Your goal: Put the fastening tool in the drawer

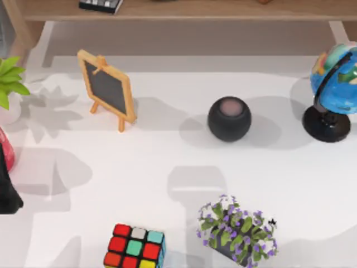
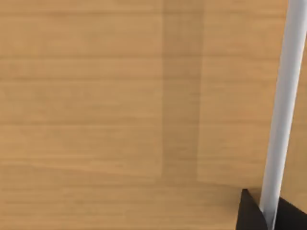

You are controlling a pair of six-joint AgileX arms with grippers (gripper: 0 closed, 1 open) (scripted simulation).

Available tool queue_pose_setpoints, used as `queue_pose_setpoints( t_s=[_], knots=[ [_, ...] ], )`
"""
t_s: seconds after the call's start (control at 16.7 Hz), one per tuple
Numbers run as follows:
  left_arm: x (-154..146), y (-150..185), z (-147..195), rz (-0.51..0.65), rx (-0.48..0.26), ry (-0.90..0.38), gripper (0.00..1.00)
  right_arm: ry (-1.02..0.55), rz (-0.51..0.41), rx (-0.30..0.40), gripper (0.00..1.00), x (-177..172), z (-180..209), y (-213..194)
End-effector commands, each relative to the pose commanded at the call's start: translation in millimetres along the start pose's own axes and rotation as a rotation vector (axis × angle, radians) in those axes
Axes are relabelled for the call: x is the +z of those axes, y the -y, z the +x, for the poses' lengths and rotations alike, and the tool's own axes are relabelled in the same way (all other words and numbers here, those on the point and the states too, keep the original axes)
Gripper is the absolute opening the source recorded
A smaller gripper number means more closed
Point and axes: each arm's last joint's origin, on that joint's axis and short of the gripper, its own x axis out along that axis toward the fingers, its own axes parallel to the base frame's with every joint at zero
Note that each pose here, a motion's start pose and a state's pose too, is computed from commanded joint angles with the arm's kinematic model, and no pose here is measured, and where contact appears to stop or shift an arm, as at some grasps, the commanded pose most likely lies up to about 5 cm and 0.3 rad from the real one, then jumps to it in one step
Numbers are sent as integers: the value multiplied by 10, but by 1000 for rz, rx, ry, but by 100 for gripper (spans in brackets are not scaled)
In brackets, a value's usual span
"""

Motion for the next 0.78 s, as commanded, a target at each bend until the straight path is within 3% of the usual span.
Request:
queue_pose_setpoints(
  t_s=[0.18,0.6,0.78],
  knots=[
    [0,0,0,0,0,0,100,-1,2,5,0,-12,22,-16],
    [0,0,0,0,0,0,100,-3,-2,-3,0,-22,563,6],
    [0,0,0,0,0,0,100,-5,3,2,0,-13,614,5]
  ],
)
